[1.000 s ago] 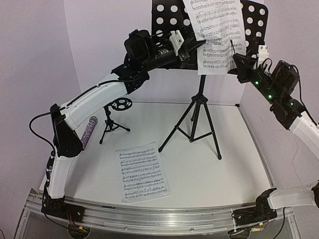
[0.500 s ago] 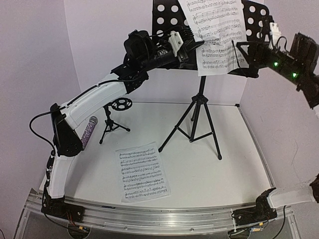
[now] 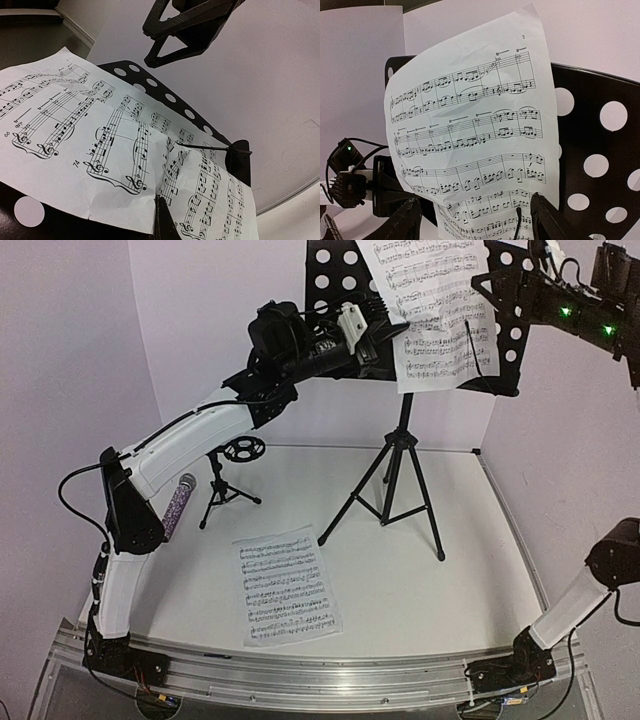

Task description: Set up the instrument practice props

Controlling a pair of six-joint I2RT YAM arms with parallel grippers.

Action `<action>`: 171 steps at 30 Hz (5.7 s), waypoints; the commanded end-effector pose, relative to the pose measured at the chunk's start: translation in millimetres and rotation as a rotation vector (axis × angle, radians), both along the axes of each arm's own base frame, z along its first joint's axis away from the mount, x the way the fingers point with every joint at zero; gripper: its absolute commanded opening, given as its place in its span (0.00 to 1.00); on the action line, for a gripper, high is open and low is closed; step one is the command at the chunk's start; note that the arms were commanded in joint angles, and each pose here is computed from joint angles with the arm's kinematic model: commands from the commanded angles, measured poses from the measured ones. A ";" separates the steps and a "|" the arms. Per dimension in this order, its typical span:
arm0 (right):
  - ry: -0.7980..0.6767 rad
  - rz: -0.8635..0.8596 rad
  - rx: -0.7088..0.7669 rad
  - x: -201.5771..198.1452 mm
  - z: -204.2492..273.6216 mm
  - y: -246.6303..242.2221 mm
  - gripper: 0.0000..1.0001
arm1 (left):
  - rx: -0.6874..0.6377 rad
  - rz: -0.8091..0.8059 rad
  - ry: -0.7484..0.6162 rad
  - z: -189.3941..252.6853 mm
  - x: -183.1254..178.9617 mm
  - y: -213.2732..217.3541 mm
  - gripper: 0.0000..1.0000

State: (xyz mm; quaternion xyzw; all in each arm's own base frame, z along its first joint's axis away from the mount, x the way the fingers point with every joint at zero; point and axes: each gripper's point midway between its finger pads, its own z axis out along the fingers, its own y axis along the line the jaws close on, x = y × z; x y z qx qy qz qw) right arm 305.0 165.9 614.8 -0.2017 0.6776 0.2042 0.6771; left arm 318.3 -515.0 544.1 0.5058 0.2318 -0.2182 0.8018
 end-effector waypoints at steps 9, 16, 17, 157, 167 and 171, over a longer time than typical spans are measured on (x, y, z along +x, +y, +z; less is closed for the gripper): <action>0.129 0.218 0.344 33.1 21.2 -40.9 0.63 | -0.051 0.005 -0.032 28.1 -11.2 21.9 0.00; 0.120 0.310 0.293 24.3 14.2 -30.5 0.54 | -0.052 -0.002 -0.034 28.0 -12.5 21.8 0.00; 0.116 0.301 0.293 26.0 14.4 -31.7 0.54 | -0.052 -0.002 -0.036 27.7 -12.4 21.6 0.00; -0.107 -0.246 -0.319 41.1 -51.1 -104.5 0.00 | 0.085 -0.020 -0.013 -39.9 -31.6 -15.0 0.43; -0.098 -0.244 -0.318 42.2 -53.8 -104.5 0.00 | 0.088 -0.017 -0.009 -40.2 -31.0 -14.8 0.43; -0.097 -0.248 -0.321 41.5 -55.0 -105.1 0.00 | 0.090 -0.017 -0.009 -40.6 -30.8 -14.9 0.43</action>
